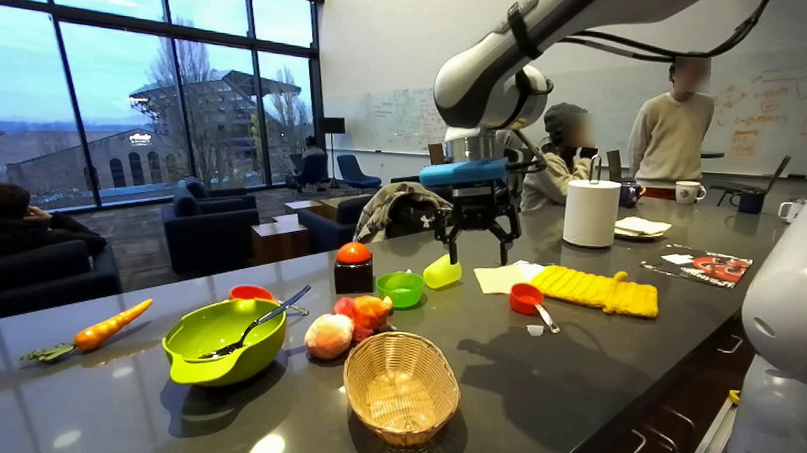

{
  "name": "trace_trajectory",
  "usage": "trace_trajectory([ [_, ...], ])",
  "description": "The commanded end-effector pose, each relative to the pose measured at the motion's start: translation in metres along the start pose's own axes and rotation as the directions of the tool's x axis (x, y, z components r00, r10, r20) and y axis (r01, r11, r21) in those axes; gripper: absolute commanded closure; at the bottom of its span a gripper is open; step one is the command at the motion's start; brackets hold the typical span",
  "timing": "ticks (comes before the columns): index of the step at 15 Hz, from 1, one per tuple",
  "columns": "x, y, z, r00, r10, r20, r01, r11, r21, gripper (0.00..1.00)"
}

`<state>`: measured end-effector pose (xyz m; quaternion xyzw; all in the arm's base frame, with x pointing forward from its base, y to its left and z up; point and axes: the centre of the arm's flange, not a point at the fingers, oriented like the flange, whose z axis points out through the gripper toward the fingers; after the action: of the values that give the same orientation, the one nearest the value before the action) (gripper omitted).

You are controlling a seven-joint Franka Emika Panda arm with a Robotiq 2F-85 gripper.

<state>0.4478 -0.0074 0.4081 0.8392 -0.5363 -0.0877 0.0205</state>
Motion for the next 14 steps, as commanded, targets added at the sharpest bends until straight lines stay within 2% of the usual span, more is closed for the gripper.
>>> trace_trajectory([
  [1,0.03,0.002,0.0,0.991,0.123,0.041,-0.122,0.992,-0.028,0.0],
  [5,0.052,0.02,0.016,0.972,0.222,0.075,-0.22,0.975,-0.028,0.0],
  [9,0.074,0.045,0.031,0.954,0.268,0.133,-0.268,0.963,-0.02,0.0],
  [14,0.115,0.095,0.048,0.932,0.313,0.18,-0.314,0.949,-0.026,0.0],
])
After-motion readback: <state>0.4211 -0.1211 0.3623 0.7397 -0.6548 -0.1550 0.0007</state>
